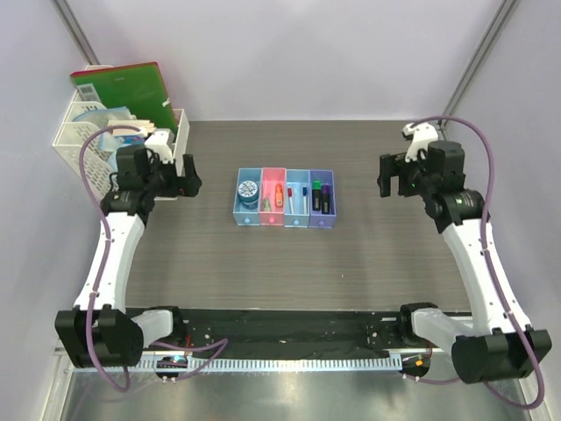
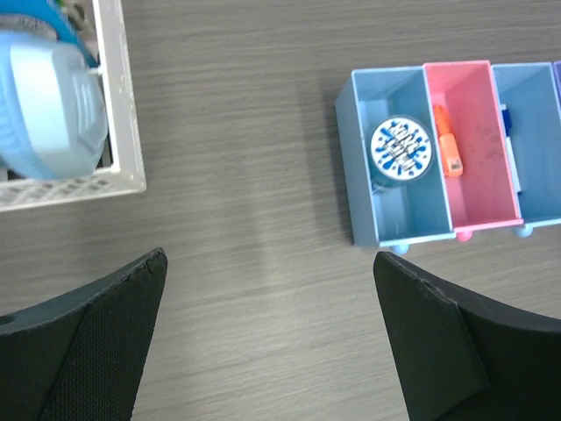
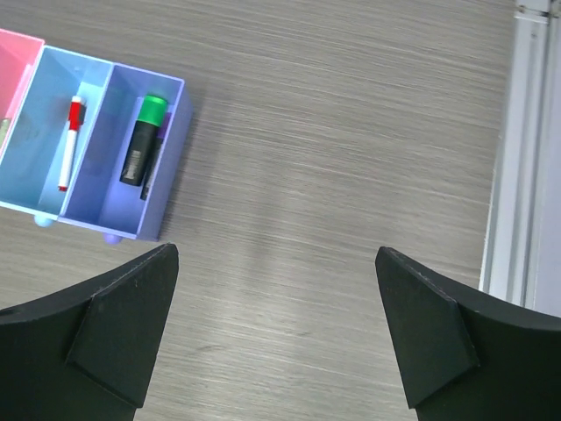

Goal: Sort the stationery into containers
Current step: Reset both arms

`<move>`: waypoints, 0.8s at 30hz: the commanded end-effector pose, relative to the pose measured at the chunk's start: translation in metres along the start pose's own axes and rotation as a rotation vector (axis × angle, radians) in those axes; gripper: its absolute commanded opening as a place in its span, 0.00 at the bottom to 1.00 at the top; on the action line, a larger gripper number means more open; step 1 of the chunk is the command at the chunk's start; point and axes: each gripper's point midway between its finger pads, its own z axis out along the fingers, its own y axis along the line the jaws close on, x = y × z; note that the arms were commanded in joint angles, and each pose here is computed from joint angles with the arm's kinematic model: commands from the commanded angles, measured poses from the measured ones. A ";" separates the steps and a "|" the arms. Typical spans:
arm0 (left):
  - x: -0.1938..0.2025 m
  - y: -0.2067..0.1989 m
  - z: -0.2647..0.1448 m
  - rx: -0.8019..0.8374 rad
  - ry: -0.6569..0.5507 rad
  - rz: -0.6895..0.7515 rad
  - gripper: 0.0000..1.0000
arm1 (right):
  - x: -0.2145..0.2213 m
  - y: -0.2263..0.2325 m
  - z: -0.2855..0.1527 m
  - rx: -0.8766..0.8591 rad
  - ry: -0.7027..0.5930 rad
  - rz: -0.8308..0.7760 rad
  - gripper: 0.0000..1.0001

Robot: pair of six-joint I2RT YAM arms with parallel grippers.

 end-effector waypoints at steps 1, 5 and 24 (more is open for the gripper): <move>0.005 0.003 -0.010 0.060 -0.052 0.026 1.00 | 0.004 0.000 -0.007 -0.021 -0.066 0.040 1.00; 0.012 0.002 -0.012 0.081 -0.082 0.023 1.00 | 0.011 -0.002 -0.005 0.006 -0.083 0.065 1.00; 0.020 -0.002 -0.011 0.102 -0.081 0.020 1.00 | 0.017 -0.008 0.001 0.043 -0.095 0.084 1.00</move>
